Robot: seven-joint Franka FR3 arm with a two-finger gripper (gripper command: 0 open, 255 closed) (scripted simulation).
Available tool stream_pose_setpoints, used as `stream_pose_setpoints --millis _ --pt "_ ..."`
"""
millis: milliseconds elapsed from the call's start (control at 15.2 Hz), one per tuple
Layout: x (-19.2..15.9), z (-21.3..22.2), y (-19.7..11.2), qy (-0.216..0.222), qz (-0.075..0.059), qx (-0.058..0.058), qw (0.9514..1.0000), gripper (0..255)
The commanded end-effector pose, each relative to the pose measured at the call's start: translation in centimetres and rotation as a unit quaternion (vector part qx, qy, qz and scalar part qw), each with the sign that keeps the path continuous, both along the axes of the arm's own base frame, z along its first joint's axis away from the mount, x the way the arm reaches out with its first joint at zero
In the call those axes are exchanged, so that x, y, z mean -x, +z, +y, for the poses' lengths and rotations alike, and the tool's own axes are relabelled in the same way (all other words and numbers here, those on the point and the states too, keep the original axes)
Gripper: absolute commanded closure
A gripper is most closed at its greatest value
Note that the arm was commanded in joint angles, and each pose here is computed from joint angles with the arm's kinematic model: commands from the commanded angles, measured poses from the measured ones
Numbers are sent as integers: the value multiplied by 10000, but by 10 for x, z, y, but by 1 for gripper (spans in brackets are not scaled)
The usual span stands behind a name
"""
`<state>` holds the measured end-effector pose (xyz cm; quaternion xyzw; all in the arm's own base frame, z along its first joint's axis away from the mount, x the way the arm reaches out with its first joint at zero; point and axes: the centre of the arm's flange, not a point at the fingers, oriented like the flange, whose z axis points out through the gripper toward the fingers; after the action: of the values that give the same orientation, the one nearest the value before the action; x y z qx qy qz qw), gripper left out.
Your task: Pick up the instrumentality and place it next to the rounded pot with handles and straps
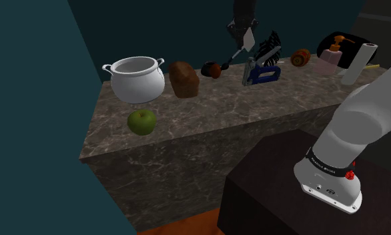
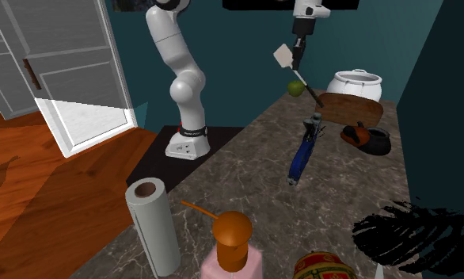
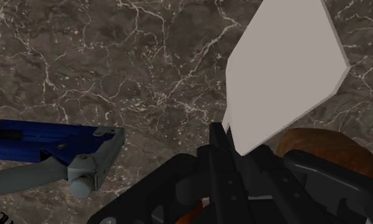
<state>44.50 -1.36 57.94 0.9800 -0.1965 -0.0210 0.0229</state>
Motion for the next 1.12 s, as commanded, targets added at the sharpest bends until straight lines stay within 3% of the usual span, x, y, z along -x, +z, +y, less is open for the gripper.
stream_pose_setpoints --millis 0,1056 --pt "-14 21 0 -4 -2 -3 10000 255" --pt "-128 206 1 -4 -2 -3 10000 255"
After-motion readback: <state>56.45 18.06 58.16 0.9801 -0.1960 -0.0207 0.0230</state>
